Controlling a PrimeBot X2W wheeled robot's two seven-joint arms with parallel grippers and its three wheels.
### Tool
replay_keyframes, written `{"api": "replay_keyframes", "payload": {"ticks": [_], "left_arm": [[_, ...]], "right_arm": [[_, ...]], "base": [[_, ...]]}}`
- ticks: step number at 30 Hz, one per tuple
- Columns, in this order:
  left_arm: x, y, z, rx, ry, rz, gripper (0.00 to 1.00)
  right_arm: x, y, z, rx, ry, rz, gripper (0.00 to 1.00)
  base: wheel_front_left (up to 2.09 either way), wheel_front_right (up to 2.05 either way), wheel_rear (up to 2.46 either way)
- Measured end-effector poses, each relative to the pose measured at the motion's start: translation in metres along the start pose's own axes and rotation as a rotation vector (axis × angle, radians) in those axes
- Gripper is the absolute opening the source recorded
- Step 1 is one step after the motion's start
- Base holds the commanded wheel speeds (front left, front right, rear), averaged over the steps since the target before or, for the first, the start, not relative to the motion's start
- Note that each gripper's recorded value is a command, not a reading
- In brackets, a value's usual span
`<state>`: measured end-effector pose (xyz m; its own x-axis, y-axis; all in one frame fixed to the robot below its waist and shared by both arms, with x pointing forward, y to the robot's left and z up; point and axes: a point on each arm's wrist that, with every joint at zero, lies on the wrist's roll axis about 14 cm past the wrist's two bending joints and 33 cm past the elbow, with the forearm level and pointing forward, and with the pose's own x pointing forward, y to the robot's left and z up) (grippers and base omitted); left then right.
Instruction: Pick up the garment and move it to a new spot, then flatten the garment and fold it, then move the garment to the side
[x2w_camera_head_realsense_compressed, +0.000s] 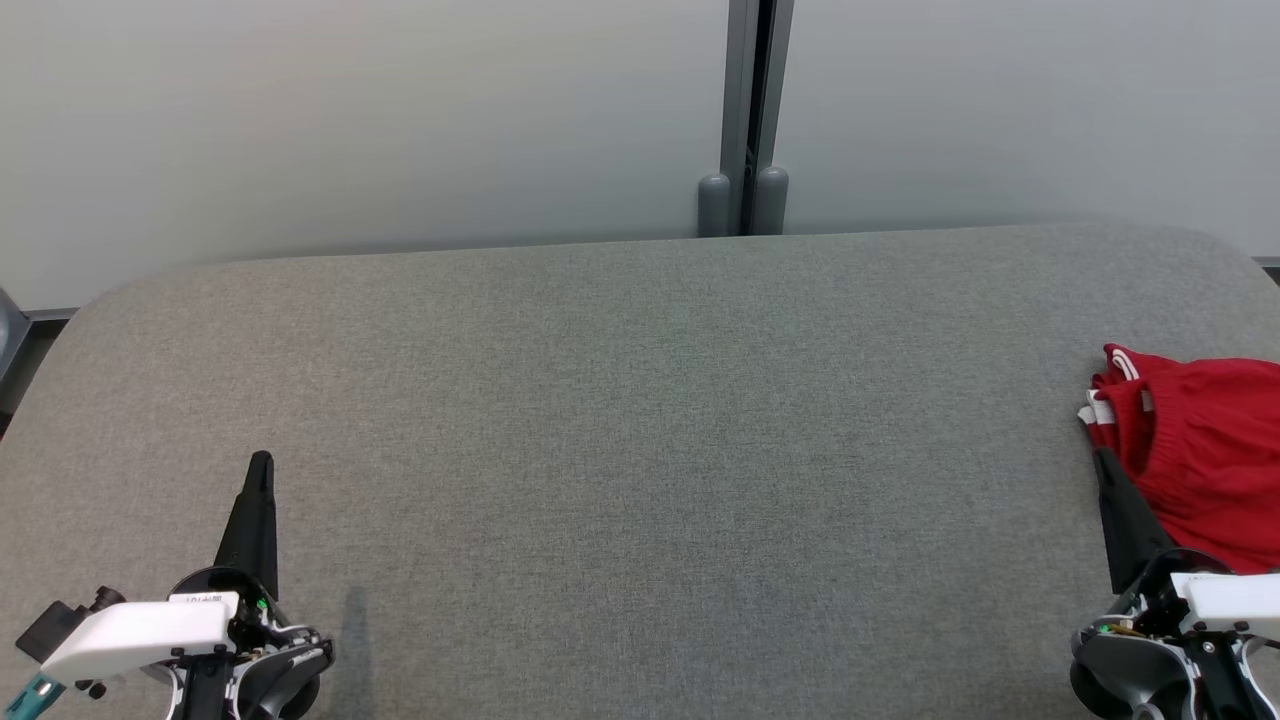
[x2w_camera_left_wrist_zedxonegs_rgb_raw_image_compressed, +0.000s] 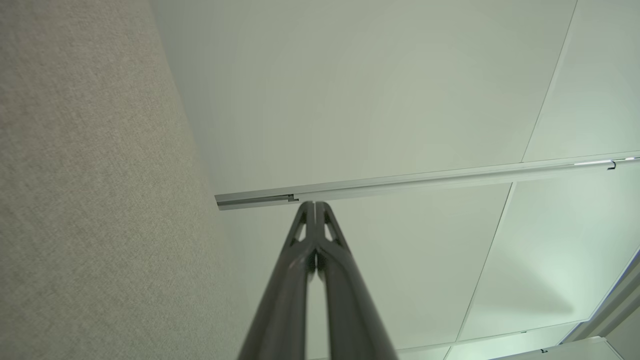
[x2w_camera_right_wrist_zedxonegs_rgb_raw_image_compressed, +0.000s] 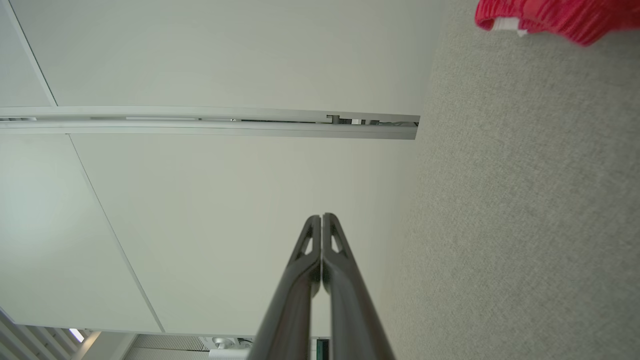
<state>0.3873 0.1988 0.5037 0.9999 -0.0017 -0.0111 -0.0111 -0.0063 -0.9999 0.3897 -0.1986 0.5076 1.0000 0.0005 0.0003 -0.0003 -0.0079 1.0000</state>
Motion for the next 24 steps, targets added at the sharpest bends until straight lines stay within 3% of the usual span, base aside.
{"api": "replay_keyframes", "payload": {"ticks": [24], "left_arm": [[0.0, 0.0, 0.0, 0.0, 0.0, 0.0, 0.0]], "right_arm": [[0.0, 0.0, -0.0001, 0.0, 0.0, 0.0, 0.0]], "base": [[0.0, 0.0, 0.0]]}}
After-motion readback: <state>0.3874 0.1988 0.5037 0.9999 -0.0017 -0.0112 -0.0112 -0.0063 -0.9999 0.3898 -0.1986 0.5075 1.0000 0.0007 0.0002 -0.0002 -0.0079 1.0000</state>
